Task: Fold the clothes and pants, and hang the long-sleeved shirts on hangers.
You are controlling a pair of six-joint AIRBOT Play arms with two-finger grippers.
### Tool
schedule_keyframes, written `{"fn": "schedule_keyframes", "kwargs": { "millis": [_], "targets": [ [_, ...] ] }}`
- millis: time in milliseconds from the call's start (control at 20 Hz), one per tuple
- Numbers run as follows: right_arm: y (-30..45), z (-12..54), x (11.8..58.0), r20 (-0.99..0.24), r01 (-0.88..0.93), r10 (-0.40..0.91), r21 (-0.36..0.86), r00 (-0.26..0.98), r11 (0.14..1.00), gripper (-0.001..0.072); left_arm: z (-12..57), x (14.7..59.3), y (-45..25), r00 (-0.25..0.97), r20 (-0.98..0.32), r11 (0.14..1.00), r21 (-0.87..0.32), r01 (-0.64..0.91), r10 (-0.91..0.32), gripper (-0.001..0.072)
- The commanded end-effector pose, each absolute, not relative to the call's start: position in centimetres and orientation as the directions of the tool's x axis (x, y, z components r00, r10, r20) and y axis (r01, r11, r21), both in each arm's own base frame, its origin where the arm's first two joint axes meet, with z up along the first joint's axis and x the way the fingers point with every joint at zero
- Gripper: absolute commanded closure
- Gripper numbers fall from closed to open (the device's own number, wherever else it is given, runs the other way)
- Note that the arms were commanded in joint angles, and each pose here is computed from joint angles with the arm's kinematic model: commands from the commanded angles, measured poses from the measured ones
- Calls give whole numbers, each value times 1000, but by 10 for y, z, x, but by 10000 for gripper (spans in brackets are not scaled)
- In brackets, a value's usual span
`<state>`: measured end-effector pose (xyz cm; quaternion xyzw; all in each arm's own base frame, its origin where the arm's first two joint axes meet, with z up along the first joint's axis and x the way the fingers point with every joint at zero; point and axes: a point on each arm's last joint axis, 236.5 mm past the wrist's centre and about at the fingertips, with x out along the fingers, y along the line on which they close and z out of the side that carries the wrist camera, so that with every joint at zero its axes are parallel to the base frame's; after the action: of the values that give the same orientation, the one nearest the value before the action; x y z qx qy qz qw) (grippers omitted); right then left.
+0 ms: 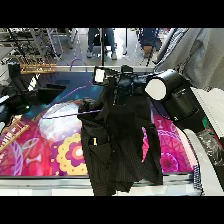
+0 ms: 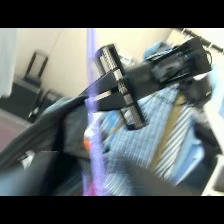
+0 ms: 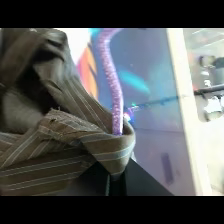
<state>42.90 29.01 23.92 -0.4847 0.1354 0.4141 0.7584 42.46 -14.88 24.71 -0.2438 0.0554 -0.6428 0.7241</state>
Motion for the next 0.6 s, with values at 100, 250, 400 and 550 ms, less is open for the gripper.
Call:
{"fn": "schedule_keyframes", "kwargs": {
  "millis": [100, 250, 400, 550],
  "targets": [
    [278, 211, 416, -709, -823, 445, -553, 548, 132, 680, 245, 491, -120, 451, 161, 346, -437, 830, -878, -13],
    [255, 188, 413, -783, -853, 341, -498, 520, 157, 680, 290, 507, -87, 556, 86, 502, -335, 798, -827, -11],
    [234, 187, 440, -744, -767, 242, -520, 623, 376, 681, 341, 515, -35, 786, -74, 712, -483, 511, -614, 10],
    [205, 234, 485, -564, -489, 122, -565, 817, 665, 681, 294, 487, 38, 855, -453, 911, -410, 51, -252, 10]
  ]
}}
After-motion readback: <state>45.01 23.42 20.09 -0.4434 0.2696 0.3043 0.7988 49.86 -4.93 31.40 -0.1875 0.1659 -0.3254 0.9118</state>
